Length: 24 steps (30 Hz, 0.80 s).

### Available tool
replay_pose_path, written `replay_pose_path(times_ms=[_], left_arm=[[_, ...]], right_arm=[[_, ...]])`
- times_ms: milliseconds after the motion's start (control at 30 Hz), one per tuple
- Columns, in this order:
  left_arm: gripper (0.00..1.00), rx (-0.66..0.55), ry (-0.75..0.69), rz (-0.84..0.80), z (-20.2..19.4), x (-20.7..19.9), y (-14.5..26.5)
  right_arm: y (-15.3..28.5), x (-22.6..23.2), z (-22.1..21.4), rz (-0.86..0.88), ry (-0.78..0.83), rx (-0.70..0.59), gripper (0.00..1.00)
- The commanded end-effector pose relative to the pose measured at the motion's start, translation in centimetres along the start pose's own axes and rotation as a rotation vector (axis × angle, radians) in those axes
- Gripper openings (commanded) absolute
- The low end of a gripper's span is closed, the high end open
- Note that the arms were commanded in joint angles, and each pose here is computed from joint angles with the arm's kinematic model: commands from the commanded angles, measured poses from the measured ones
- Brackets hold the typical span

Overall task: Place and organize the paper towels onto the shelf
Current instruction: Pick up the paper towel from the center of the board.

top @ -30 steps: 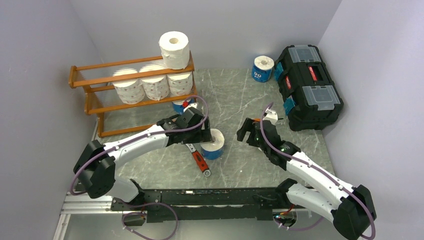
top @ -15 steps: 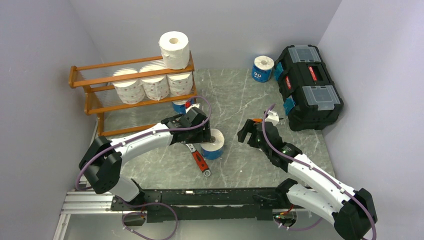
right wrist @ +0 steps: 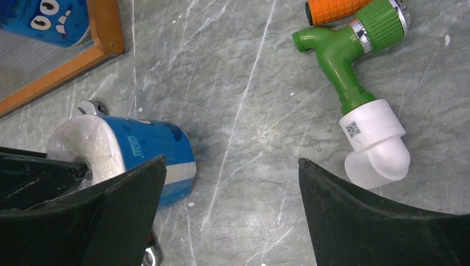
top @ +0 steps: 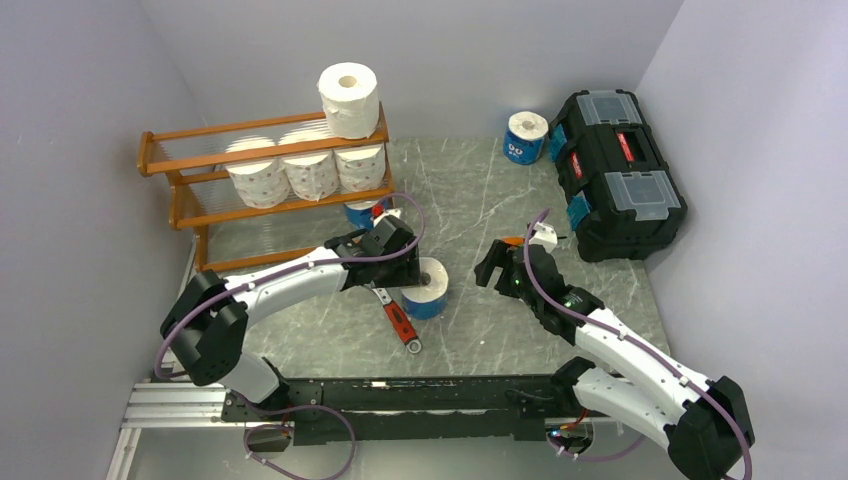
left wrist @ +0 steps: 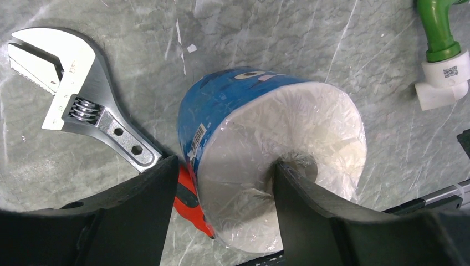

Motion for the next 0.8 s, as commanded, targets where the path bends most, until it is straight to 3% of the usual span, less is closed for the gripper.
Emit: replay_pose_path(times_ms=[0,500,700,767], left_arm=[[0.66,0.008,-0.013,-0.006,-0.4,0.0,-0.6],[0.42,-0.014,-0.005,-0.020,0.4,-0.4,0.8],[0.26,-0.021,0.000,-0.045,0.6,-0.7,2.0],[0.16,-0.037,0.005,-0.049,0.9,-0.7,2.8]], right_arm=[[0.0,0.0,0.2,0.006,-0.009,-0.012,0.91],[-0.1,-0.1,0.3,-0.008,-0.001,-0.017,0.90],[-0.1,-0.1,0.2,-0.009,0.000,-0.016,0.90],[-0.1,-0.1,0.3,-0.010,0.001,-0.017,0.90]])
Point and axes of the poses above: each gripper's point midway between its finger pads, its own y axis back along the fingers, its own x axis along the line the jaws close on, z = x × y, the point moved 7 cm from there along y, back along the fingers, and after that the axes turned 4 degrees about -y, right-handed, at the moved point
